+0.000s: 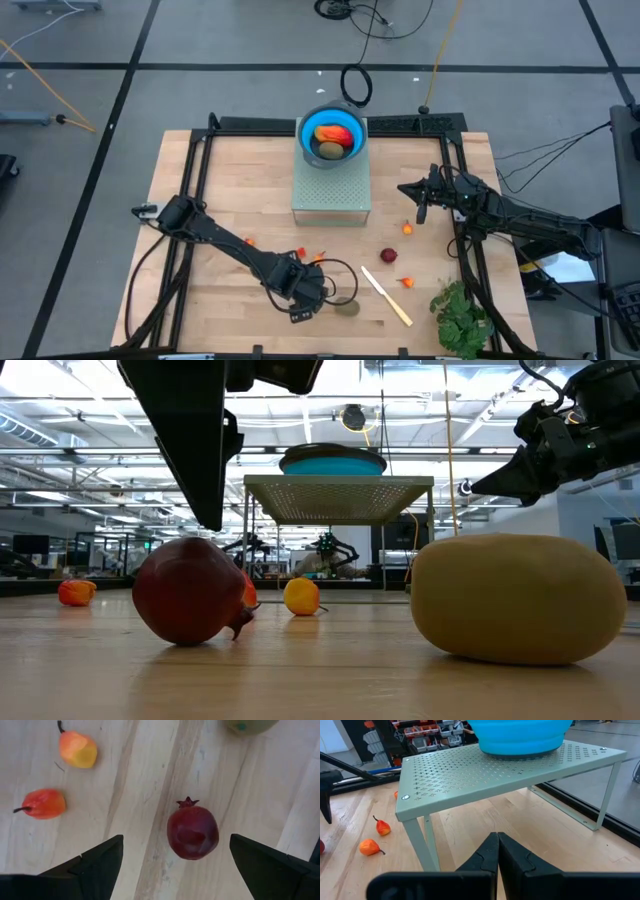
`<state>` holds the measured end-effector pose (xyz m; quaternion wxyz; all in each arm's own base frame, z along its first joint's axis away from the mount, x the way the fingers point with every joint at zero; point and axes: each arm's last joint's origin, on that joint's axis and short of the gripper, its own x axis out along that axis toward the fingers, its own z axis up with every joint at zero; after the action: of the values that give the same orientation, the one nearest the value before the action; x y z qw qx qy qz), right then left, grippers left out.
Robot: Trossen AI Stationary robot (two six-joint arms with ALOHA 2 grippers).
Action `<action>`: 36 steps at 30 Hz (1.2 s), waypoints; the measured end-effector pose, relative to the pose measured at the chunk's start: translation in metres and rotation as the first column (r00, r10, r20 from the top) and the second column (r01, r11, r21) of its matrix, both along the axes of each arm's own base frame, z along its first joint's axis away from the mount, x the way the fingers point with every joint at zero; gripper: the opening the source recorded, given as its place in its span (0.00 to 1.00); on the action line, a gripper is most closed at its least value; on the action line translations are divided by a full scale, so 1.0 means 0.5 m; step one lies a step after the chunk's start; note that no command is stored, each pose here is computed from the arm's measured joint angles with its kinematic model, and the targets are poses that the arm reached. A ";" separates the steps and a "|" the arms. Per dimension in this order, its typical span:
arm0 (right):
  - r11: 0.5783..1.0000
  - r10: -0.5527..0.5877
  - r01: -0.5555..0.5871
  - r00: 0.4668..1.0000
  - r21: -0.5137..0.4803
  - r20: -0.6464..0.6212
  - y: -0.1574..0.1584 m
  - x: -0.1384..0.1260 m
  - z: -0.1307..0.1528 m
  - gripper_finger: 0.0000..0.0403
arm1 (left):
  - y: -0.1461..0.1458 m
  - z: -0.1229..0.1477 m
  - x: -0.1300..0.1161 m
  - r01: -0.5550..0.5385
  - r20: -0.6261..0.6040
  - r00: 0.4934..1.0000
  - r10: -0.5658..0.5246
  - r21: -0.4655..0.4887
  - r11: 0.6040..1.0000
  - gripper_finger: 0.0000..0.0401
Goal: Pick & Place Fruit
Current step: Put the red pomegranate into the blue strainer bowl on the shelf
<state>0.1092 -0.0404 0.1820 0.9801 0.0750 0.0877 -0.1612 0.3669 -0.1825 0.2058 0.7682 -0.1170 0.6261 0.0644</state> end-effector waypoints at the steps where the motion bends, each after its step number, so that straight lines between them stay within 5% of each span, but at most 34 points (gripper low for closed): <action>1: 1.000 0.000 0.000 1.000 0.000 0.000 0.000 0.000 0.000 0.00 | 0.000 0.000 0.000 0.008 0.001 1.000 -0.008 0.002 1.000 0.91; 36: 1.000 0.000 0.000 1.000 0.000 0.000 0.000 0.000 0.000 0.00 | -0.007 0.003 0.010 0.094 0.047 0.995 -0.092 -0.047 0.994 0.91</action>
<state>0.1092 -0.0404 0.1820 0.9802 0.0749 0.0875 -0.1612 0.3719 -0.1861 0.2072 0.7812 -0.1079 0.6147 0.0107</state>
